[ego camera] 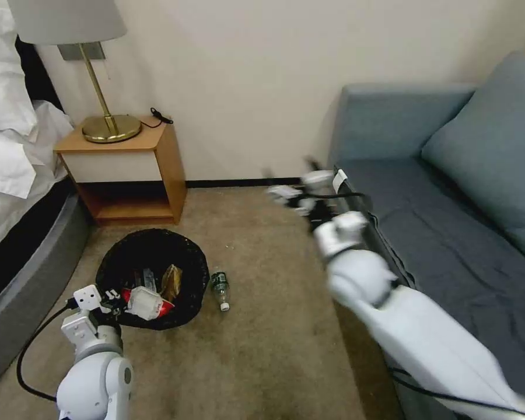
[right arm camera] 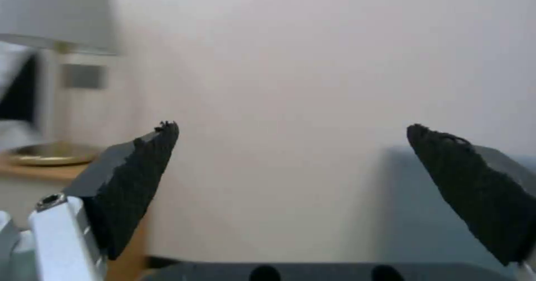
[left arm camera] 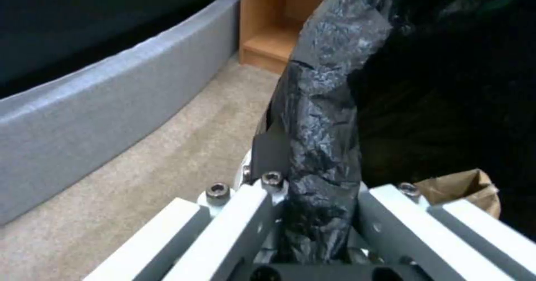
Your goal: Pick up the trash bin, then pick up the garbage on the floor and place it into the trash bin.
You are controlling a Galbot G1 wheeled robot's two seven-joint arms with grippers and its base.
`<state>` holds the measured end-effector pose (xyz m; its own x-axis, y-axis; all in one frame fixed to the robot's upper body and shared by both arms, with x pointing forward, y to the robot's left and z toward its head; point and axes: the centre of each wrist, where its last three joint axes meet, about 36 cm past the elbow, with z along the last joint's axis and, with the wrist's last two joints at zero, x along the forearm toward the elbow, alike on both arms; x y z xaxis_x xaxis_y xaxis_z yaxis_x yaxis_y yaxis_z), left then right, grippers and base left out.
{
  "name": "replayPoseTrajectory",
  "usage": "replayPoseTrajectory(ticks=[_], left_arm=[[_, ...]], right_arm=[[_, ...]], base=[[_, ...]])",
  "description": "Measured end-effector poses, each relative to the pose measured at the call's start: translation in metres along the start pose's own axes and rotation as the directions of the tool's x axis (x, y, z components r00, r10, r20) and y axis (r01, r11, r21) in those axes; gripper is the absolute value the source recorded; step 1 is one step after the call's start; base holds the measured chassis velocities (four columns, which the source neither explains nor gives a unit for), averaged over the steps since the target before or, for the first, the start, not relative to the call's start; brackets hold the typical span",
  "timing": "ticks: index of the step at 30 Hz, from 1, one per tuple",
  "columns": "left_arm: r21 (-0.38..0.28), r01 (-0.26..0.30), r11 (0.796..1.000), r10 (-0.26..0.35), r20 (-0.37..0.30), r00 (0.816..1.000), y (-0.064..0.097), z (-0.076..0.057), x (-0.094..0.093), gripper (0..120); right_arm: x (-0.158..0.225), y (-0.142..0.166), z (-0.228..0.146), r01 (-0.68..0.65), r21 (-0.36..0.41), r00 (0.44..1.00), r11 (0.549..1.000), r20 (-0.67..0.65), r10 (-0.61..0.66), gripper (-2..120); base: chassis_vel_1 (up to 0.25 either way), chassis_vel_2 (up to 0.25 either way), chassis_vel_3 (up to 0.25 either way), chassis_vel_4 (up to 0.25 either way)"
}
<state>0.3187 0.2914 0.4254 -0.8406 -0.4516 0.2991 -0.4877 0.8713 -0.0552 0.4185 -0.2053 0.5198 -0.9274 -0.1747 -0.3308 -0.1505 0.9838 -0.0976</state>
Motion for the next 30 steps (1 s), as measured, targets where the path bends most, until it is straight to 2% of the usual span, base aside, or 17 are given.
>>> replayPoseTrajectory(ticks=[6, 9, 13, 22, 30], left_arm=[[0.009, -0.003, 1.0, 0.003, -0.001, 1.0, 0.0, -0.001, 0.0, 2], [0.01, -0.004, 1.0, 0.004, -0.004, 1.0, 0.004, -0.004, 0.007, 2], [0.015, -0.013, 1.0, 0.013, -0.015, 1.0, 0.008, -0.009, 0.017, 2], [-0.001, -0.046, 0.999, 0.046, -0.034, 0.998, 0.016, -0.021, 0.027, 2], [-0.017, -0.046, 0.999, 0.045, -0.026, 0.999, 0.023, -0.03, 0.028, 2]], right_arm=[[0.035, -0.007, -0.009, -0.091, 0.042, 0.996, 0.995, -0.014, 0.091, 100], [0.076, 0.019, 0.003, -0.099, 0.007, 0.99, 0.995, -0.103, 0.099, 100], [0.083, 0.038, 0.011, -0.079, -0.025, 0.99, 0.997, -0.122, 0.075, 100], [0.082, 0.043, 0.016, -0.071, -0.033, 0.989, 0.997, -0.134, 0.066, 100], [0.08, 0.043, 0.022, -0.058, -0.031, 0.989, 0.998, -0.138, 0.053, 100]], base=[[0.0, 0.0, 0.0, 0.0], [0.0, 0.0, 0.0, 0.0], [0.0, 0.0, 0.0, 0.0], [0.0, 0.0, 0.0, 0.0], [0.0, 0.0, 0.0, 0.0]])
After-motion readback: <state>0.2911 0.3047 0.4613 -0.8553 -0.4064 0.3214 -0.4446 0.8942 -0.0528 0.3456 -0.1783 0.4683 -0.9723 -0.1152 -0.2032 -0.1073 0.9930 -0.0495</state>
